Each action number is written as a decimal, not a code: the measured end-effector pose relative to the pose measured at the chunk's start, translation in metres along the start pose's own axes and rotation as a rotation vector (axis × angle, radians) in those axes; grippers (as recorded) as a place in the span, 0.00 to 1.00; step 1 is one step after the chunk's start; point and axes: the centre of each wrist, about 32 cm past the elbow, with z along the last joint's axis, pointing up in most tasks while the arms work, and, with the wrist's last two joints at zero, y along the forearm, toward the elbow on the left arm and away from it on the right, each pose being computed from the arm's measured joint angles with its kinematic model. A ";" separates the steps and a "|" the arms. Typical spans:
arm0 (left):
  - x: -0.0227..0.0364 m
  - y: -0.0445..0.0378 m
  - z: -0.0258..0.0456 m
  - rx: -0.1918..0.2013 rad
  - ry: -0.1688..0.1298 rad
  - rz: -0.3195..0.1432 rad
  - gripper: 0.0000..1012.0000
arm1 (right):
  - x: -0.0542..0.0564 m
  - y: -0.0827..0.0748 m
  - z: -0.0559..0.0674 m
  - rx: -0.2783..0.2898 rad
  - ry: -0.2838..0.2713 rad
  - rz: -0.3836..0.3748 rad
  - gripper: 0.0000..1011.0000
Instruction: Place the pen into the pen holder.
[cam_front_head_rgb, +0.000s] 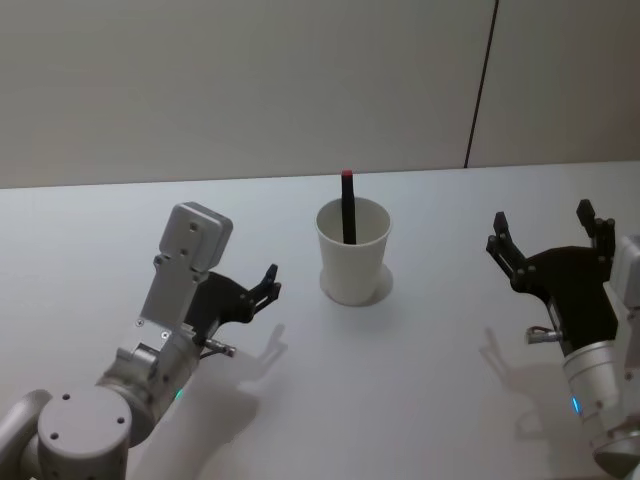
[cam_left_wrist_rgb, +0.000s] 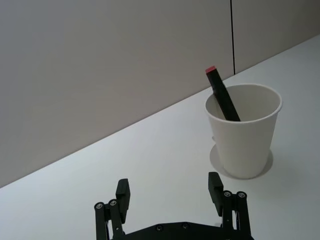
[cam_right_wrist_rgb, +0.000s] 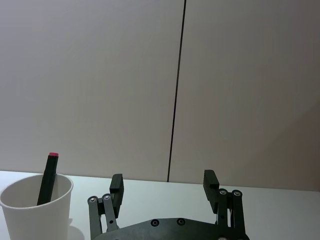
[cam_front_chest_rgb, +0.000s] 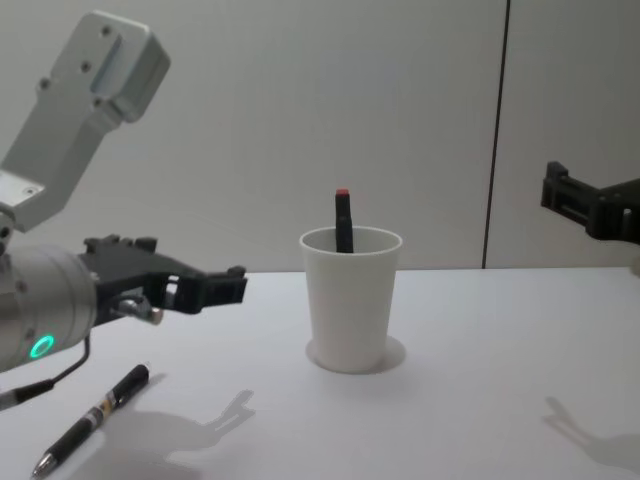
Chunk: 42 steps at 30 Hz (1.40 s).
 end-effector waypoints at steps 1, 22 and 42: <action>0.0023 0.0002 0.0000 0.016 0.006 0.003 0.99 | 0.000 0.000 0.000 0.000 0.000 0.000 0.99; 0.0353 -0.0033 -0.0017 0.194 0.087 0.001 0.99 | 0.000 0.000 0.000 0.000 0.000 0.000 0.99; 0.0616 -0.0120 -0.0027 0.273 0.190 -0.057 0.99 | 0.000 0.000 0.000 0.000 0.000 0.000 0.99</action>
